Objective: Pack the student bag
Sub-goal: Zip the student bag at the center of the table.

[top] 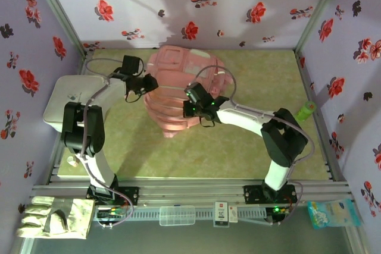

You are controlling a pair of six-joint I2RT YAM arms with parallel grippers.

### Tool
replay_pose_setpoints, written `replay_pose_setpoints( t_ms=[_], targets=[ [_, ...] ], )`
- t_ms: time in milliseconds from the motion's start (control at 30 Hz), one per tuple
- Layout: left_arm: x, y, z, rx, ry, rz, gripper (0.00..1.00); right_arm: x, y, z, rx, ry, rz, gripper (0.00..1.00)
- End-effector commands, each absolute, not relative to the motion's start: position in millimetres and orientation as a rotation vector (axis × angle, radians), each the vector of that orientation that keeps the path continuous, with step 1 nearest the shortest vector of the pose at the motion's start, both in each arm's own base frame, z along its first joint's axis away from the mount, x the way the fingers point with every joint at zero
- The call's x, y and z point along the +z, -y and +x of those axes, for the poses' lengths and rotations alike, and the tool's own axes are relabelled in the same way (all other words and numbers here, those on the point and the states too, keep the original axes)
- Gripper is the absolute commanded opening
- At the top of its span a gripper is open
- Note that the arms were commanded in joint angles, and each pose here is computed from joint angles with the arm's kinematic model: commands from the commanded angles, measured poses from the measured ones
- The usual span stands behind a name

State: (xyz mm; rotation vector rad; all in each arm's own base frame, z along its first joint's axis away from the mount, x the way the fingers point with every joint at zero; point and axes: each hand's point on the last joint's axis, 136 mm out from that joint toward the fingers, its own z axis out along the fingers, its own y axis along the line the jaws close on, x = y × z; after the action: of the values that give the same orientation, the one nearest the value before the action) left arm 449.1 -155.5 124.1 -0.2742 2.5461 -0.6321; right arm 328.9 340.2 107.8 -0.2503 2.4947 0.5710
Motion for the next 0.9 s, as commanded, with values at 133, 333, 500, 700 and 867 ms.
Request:
replay_pose_setpoints(
  t_ms=[133, 333, 500, 700, 867],
  targets=[
    [138.5, 109.0, 443.0, -0.383, -2.474, -0.357, 0.49, 128.3, -388.0, 331.8, 0.762, -2.454, -0.270, 0.00],
    [152.6, 150.1, 422.8, -0.781, -2.432, -0.384, 0.55, 133.2, -400.0, 335.2, 0.805, -2.446, -0.299, 0.00],
    [142.1, 172.5, 423.5, -0.992, -2.403, -0.457, 0.54, 132.7, -401.0, 335.8, 0.810, -2.449, -0.291, 0.00],
    [126.1, 166.1, 428.1, -0.951, -2.409, -0.521, 0.40, 131.3, -391.5, 336.3, 0.760, -2.454, -0.265, 0.00],
    [119.4, 155.7, 429.4, -0.851, -2.426, -0.522, 0.17, 125.3, -369.8, 338.8, 0.680, -2.471, -0.213, 0.00]
  ],
)
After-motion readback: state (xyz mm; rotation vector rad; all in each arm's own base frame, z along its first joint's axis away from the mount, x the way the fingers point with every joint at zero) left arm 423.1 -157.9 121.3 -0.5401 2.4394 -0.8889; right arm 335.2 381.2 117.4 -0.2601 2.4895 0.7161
